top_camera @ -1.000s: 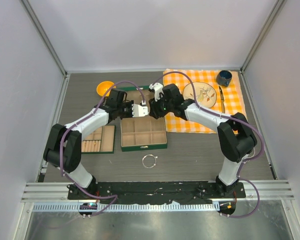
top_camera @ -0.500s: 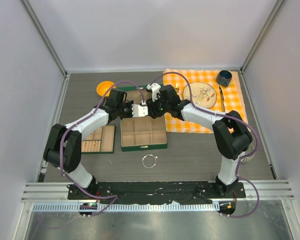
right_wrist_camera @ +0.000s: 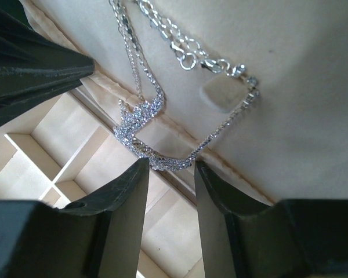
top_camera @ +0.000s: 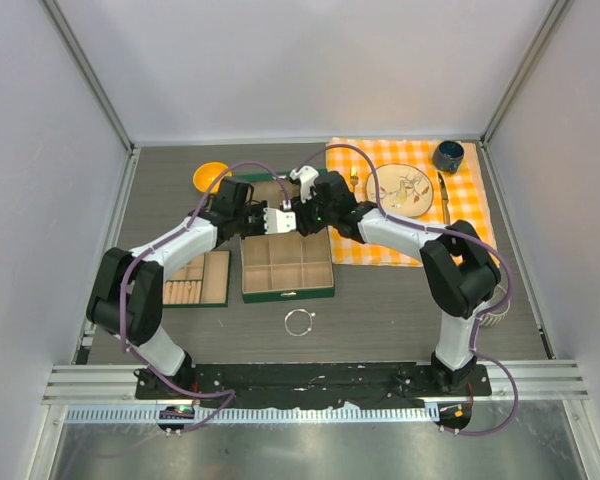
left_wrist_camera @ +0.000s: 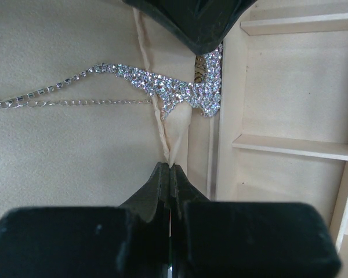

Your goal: Organize the mixed jewelry

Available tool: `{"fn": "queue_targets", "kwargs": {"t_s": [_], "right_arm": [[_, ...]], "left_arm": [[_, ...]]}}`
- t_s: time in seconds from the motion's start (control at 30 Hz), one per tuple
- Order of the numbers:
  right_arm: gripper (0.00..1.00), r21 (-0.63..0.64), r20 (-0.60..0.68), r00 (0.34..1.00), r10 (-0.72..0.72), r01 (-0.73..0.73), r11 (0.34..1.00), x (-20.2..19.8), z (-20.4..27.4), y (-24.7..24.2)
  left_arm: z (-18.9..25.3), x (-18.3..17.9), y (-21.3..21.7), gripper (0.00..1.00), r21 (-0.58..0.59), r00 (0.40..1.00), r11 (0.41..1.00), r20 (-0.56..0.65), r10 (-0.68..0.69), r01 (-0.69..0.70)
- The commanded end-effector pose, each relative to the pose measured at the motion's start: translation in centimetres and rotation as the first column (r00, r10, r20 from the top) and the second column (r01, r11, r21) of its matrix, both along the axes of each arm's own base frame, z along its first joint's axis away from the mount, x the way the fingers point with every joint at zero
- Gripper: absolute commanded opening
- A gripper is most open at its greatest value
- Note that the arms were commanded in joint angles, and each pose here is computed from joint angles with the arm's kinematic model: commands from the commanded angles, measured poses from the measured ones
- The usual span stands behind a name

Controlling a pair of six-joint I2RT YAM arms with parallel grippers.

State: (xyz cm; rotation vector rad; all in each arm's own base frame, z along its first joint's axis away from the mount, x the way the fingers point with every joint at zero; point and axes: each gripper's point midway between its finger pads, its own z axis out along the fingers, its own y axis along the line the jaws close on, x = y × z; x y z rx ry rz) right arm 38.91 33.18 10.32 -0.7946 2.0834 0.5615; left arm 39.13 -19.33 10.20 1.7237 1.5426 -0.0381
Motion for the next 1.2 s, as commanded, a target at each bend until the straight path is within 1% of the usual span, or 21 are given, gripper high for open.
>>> {"fn": "queue_targets", "kwargs": {"t_s": [0.0, 0.13, 0.23, 0.33, 0.37, 0.4, 0.57, 0.63, 1.17], "right_arm": [[0.43, 0.029, 0.043, 0.999, -0.012, 0.011, 1.0, 0.8, 0.8, 1.2], [0.4, 0.025, 0.042, 0.999, -0.005, 0.004, 1.0, 0.6, 0.6, 1.8], [0.36, 0.017, 0.038, 0.999, -0.003, 0.003, 1.0, 0.5, 0.4, 2.0], [0.27, 0.016, 0.039, 0.999, -0.003, 0.002, 1.0, 0.5, 0.6, 2.1], [0.22, 0.016, 0.041, 0.999, -0.004, 0.004, 1.0, 0.5, 0.7, 2.1], [0.19, 0.018, 0.047, 0.999, -0.007, 0.006, 1.0, 0.6, 1.0, 2.1], [0.07, 0.023, 0.063, 0.998, -0.014, 0.012, 1.0, 0.6, 2.0, 2.0], [0.01, 0.035, 0.082, 0.997, -0.015, 0.012, 0.999, 0.7, 3.1, 2.0], [0.01, 0.072, 0.138, 0.99, -0.037, 0.027, 0.997, 0.9, 9.3, 1.7]], "left_arm": [[3.3, 0.0, -2.1, 0.0, -0.106, 0.996, 0.992, 0.064, -0.055, 0.061], [3.3, -0.1, -2.2, 0.0, -0.108, 0.997, 0.992, 0.06, -0.056, 0.062], [3.2, -0.2, -2.2, 0.0, -0.113, 0.997, 0.992, 0.057, -0.055, 0.062], [3.3, -0.1, -2.2, 0.0, -0.111, 0.996, 0.992, 0.063, -0.056, 0.063], [3.4, -0.1, -2.2, 0.0, -0.113, 0.996, 0.992, 0.063, -0.055, 0.062], [3.4, -0.1, -2.2, 0.0, -0.112, 0.996, 0.992, 0.065, -0.056, 0.063], [3.3, -0.1, -2.2, 0.0, -0.114, 0.997, 0.992, 0.062, -0.055, 0.062], [3.2, -0.2, -2.2, 0.0, -0.117, 0.997, 0.991, 0.059, -0.055, 0.061], [3.1, 0.1, -2.2, 0.0, -0.118, 0.997, 0.992, 0.065, -0.042, 0.049]]}}
